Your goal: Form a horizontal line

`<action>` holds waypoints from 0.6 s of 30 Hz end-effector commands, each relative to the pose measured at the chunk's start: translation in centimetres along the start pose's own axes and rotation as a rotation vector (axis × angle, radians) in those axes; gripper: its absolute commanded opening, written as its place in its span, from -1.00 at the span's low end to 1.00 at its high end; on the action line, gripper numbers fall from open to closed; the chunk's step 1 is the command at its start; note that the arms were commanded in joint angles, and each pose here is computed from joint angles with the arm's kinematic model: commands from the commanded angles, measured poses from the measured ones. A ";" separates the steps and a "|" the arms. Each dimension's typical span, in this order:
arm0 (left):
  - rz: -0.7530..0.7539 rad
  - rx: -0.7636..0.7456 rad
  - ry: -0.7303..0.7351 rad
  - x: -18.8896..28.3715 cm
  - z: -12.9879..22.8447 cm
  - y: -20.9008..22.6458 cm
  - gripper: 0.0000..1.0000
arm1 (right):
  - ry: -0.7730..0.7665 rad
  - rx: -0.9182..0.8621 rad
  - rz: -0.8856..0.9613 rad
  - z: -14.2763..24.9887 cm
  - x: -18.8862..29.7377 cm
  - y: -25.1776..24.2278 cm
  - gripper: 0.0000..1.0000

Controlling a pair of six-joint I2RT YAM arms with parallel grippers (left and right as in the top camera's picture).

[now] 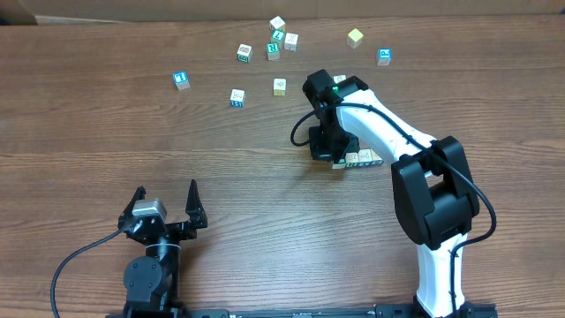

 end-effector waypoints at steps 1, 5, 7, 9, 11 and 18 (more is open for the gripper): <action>-0.007 -0.020 -0.008 0.0 -0.1 0.2 0.99 | -0.021 0.005 0.002 -0.1 0.7 0.0 -0.93; -0.007 -0.020 -0.008 0.0 -0.1 0.2 0.99 | -0.018 0.006 0.003 0.0 0.7 -0.1 -0.92; -0.007 -0.020 -0.008 0.0 -0.1 0.2 0.99 | -0.016 0.005 0.004 0.0 0.7 -0.1 -0.92; -0.007 -0.020 -0.008 0.0 -0.1 0.2 0.99 | -0.016 0.005 0.004 0.0 0.7 -0.1 -0.92; -0.007 -0.020 -0.008 0.0 -0.1 0.2 0.99 | -0.021 0.006 0.002 -0.1 0.7 0.0 -0.92; -0.007 -0.020 -0.008 0.0 -0.1 0.2 0.99 | -0.070 0.006 -0.020 -1.2 0.8 0.4 -0.90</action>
Point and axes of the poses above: each gripper's point midway between its finger pads, its own x axis back along the fingers, its own y axis along the line the jaws close on, z = x × y, the point moved 2 cm from there along x, back along the fingers, and after that the axes turned 2 degrees about -x, right-handed, at the moved point
